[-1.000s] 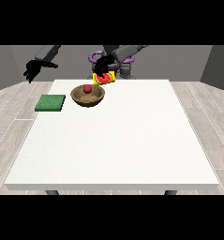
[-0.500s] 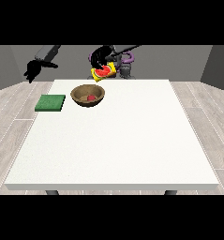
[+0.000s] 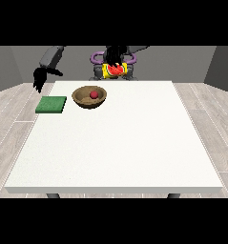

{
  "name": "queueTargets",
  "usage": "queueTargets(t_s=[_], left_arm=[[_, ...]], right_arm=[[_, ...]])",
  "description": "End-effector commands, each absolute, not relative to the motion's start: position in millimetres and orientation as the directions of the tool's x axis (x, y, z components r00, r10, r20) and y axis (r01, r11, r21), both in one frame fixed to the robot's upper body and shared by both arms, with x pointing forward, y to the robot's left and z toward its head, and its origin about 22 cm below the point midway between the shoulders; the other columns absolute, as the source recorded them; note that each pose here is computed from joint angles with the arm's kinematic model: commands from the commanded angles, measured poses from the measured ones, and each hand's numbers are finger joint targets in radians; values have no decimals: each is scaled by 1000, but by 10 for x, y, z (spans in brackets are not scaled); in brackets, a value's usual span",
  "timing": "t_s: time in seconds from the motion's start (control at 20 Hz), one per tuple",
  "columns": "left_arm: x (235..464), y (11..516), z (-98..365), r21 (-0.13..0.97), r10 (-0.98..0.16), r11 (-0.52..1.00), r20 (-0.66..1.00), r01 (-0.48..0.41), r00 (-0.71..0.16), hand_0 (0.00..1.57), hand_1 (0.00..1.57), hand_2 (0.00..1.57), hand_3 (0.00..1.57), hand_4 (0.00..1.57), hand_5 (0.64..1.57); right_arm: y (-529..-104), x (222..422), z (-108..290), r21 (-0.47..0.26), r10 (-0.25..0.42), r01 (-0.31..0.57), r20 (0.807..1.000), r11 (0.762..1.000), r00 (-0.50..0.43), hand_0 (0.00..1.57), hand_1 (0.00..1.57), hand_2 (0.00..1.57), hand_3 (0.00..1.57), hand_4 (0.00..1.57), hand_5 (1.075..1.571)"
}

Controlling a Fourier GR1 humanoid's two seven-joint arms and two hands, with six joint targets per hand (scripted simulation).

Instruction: Pick the cup and pour the ball into the bowl, then pick the bowl and place it on the pad

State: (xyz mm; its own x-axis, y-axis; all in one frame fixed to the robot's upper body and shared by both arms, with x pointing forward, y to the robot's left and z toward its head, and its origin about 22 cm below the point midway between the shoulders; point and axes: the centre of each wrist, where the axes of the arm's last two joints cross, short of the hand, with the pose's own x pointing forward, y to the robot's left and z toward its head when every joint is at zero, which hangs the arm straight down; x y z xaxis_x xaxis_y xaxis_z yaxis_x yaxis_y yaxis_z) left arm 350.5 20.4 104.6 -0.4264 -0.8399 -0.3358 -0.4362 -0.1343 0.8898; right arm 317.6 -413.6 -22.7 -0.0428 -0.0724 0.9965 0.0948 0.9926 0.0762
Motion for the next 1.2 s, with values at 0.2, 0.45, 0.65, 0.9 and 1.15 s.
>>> queueTargets(t_s=[0.2, 0.45, 0.65, 0.9, 1.15], left_arm=[[3661, 1031, 1007, 886, -899, 356, 238, -296, -369, 494, 494, 1571, 1551, 878, 1565], [3760, 1306, 1153, 696, -710, 686, 579, -210, -400, 1177, 1177, 1400, 1125, 775, 1537], [3750, 1424, 944, 519, -527, 843, 746, -139, -407, 782, 782, 704, 94, 861, 1531], [3727, 1568, 704, 350, -376, 926, 833, -140, -405, 0, 0, 0, 0, 0, 1545], [3695, 1843, 324, 325, -333, 942, 889, -78, -315, 0, 0, 0, 0, 0, 1519]], right_arm=[[-4151, 3174, -211, 109, -102, 173, 994, 979, -49, 0, 0, 0, 0, 470, 1557], [-3943, 3195, -309, 129, -116, 143, 989, 981, -95, 0, 0, 0, 0, 256, 1565], [-3796, 3350, -181, 152, -143, 75, 984, 986, -110, 0, 0, 0, 0, 385, 1569], [-3399, 3514, -156, 149, -147, 5, 981, 989, -126, 0, 0, 0, 0, 373, 1564], [-3302, 3399, -311, 110, -110, -31, 994, 993, 0, 0, 0, 0, 0, 111, 1541]])
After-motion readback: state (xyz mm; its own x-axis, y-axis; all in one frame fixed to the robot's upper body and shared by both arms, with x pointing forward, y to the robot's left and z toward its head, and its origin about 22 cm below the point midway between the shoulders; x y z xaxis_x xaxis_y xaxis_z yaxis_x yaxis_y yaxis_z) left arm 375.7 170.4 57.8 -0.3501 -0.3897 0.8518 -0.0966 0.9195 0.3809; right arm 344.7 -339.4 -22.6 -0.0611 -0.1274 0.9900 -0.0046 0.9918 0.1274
